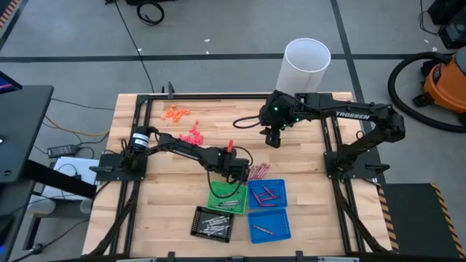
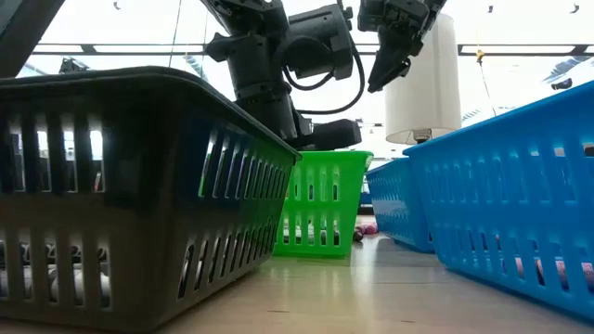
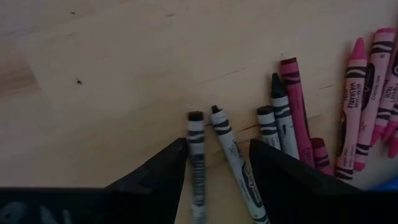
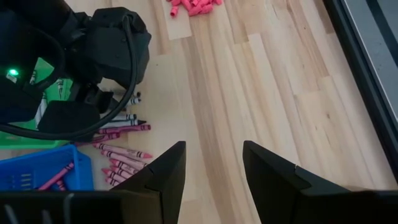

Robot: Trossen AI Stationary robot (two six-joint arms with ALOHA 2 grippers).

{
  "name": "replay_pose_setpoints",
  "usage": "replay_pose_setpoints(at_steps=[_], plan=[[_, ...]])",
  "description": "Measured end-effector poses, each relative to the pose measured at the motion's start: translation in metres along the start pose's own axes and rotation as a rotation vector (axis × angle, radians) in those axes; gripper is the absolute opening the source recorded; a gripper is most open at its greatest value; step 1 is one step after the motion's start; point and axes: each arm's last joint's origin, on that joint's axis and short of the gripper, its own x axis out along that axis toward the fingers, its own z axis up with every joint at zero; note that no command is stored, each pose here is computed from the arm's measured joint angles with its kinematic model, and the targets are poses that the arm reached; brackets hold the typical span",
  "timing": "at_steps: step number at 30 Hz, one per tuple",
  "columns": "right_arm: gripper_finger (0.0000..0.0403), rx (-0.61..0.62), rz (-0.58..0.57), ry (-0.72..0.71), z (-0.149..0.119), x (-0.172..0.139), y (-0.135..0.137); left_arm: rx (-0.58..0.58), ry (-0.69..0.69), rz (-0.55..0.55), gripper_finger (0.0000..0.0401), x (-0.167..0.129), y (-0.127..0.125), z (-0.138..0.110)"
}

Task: Sort crayons
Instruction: Put the black crayon into the green bin

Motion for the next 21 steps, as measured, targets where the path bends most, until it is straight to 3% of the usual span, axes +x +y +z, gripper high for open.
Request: replay_pose_setpoints(at_steps=[11, 21], plan=[[0.0168, -0.007, 0.006, 0.0, 0.0, 0.0001, 0.0025, 0.072, 0.024, 0.018, 0.0191, -0.0001, 0.0026, -0.0008], [0.0168, -0.002, 0.01, 0.001, 0.0, 0.0002, 0.0048, 0.07, 0.019, -0.012, 0.0192, -0.0041, 0.0013, 0.0007]])
